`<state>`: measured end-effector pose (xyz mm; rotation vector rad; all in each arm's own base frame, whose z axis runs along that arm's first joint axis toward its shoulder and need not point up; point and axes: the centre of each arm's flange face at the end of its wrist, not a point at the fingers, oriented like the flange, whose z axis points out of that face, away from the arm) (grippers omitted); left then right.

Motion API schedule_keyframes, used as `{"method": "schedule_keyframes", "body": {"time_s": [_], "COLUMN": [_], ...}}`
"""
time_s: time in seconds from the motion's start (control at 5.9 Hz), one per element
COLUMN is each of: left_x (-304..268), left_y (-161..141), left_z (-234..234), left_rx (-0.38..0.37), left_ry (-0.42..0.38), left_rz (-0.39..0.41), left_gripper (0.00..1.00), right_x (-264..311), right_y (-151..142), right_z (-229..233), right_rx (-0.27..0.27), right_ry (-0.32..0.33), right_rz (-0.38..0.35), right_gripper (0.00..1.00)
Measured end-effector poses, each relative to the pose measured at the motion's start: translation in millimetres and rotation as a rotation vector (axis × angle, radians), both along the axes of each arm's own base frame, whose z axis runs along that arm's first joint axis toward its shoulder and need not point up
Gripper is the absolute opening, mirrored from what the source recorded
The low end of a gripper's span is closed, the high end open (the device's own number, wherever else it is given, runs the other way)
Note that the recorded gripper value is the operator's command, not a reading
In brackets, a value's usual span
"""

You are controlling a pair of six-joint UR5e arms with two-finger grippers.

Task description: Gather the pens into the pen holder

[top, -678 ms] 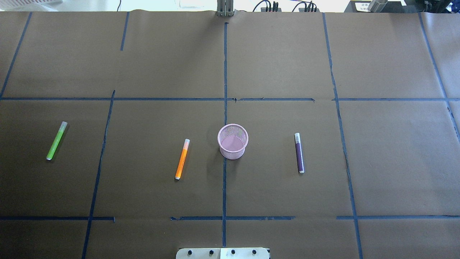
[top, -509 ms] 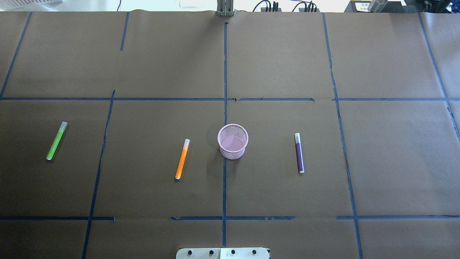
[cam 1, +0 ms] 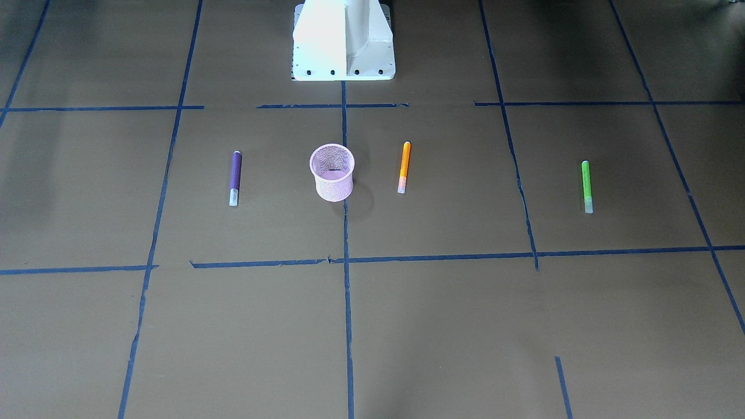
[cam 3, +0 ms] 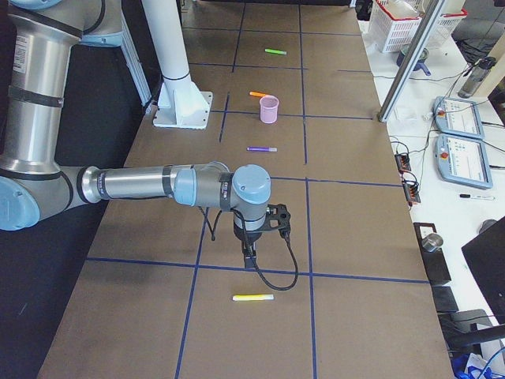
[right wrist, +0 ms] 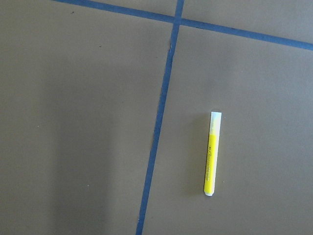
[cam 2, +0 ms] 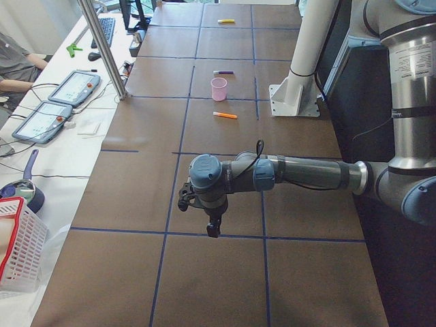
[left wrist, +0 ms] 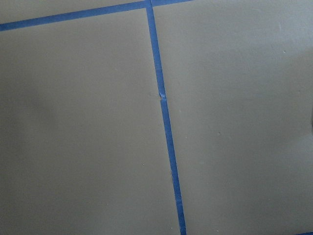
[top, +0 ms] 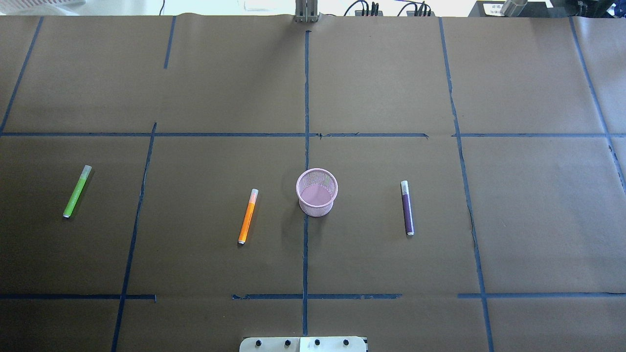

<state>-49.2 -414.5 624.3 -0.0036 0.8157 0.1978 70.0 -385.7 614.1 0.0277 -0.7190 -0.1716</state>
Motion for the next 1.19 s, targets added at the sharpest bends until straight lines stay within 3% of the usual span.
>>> {"method": "schedule_keyframes", "body": {"time_s": [0.34,0.68,1.19], "left_x": [2.7,6.4,85.9], "left_y": [-47.7,-61.3,-62.7], "left_z": [-45.1,-59.3,-61.7], "left_rx": [0.107,0.186,0.127], "left_ry": [0.009,0.015,0.035], "left_rz": [0.001,-0.001,-0.075], "left_gripper": [1.0,1.0,1.0], "right_x": [-1.0,-1.3,-1.4], "right_y": [-1.9,-2.3,-0.2], "right_z": [-4.8,-5.0,-3.0], "right_rx": [0.022,0.037,0.036], "right_ry": [-0.013,-0.017,-0.017], "right_rz": [0.001,0.001,-0.001], "right_gripper": [1.0,1.0,1.0]}}
